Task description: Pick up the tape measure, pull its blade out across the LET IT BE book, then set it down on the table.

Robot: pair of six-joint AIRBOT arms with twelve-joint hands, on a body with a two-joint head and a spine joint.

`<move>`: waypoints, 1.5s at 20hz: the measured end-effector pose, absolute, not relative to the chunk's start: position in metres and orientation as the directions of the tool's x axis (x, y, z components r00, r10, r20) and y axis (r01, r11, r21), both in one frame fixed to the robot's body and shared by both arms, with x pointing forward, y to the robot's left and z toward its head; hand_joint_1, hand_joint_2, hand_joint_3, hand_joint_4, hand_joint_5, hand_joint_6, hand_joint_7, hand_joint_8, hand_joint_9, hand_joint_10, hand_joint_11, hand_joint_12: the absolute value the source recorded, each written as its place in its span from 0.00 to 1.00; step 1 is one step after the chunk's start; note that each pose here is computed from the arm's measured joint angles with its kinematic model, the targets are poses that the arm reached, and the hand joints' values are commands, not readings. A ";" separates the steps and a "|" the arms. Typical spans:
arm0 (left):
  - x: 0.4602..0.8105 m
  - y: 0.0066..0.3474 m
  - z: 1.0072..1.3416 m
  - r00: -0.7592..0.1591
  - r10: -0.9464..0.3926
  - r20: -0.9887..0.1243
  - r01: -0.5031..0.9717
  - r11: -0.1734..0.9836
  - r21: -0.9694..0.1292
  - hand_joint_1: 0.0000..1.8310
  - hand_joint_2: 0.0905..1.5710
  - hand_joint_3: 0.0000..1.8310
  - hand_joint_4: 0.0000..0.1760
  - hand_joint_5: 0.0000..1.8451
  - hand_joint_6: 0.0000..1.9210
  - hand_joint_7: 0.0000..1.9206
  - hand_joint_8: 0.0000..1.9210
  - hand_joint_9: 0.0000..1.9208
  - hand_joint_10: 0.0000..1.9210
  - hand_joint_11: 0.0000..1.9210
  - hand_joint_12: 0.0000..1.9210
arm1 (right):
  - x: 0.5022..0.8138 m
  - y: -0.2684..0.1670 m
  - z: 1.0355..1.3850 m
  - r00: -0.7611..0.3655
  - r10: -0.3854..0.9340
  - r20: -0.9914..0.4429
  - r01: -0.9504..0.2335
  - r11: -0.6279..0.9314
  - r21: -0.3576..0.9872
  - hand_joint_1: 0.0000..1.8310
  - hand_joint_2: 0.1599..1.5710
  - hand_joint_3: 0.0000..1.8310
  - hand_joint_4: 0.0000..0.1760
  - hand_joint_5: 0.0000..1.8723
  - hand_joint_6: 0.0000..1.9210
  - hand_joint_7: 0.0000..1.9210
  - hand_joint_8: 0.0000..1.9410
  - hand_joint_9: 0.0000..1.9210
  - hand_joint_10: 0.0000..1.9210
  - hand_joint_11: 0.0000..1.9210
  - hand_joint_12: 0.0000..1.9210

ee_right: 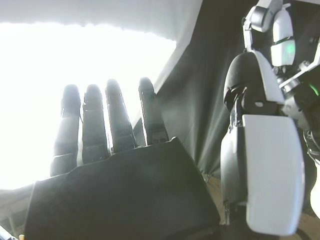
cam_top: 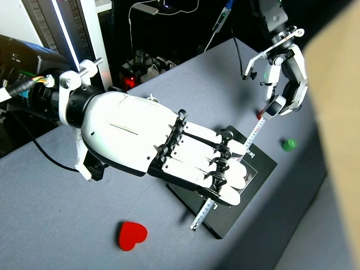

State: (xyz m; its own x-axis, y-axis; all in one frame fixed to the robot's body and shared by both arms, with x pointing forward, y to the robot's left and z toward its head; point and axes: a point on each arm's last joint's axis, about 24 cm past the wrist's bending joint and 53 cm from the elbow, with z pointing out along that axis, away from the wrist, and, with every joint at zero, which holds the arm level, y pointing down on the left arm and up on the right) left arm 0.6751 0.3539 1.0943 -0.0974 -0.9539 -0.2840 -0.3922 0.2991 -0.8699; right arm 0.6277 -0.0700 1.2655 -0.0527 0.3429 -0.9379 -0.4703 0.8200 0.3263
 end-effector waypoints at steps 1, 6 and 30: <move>0.677 0.356 1.094 -0.096 -0.953 -0.287 -0.386 0.301 -0.872 0.75 0.69 0.00 0.00 0.51 0.47 0.50 0.52 0.47 0.68 0.43 0.66 | 0.628 -0.071 1.265 -0.056 0.347 -0.936 -0.467 0.820 0.331 0.09 0.63 0.00 0.67 0.01 0.00 0.03 0.00 0.00 0.00 0.00 0.15; 0.677 0.357 1.085 -0.119 -0.947 -0.298 -0.384 0.321 -0.866 0.75 0.70 0.00 0.00 0.49 0.49 0.50 0.51 0.47 0.69 0.43 0.66 | 0.629 -0.073 1.263 -0.049 0.353 -0.934 -0.455 0.825 0.336 0.09 0.63 0.00 0.67 0.01 0.00 0.03 0.00 0.00 0.00 0.00 0.16; 0.680 0.342 1.075 -0.230 -0.898 -0.374 -0.344 0.435 -0.832 0.75 0.70 0.00 0.00 0.48 0.50 0.51 0.50 0.47 0.69 0.43 0.66 | 0.629 -0.072 1.261 -0.027 0.334 -0.942 -0.452 0.837 0.309 0.10 0.64 0.00 0.65 0.01 0.00 0.05 0.00 0.02 0.00 0.00 0.19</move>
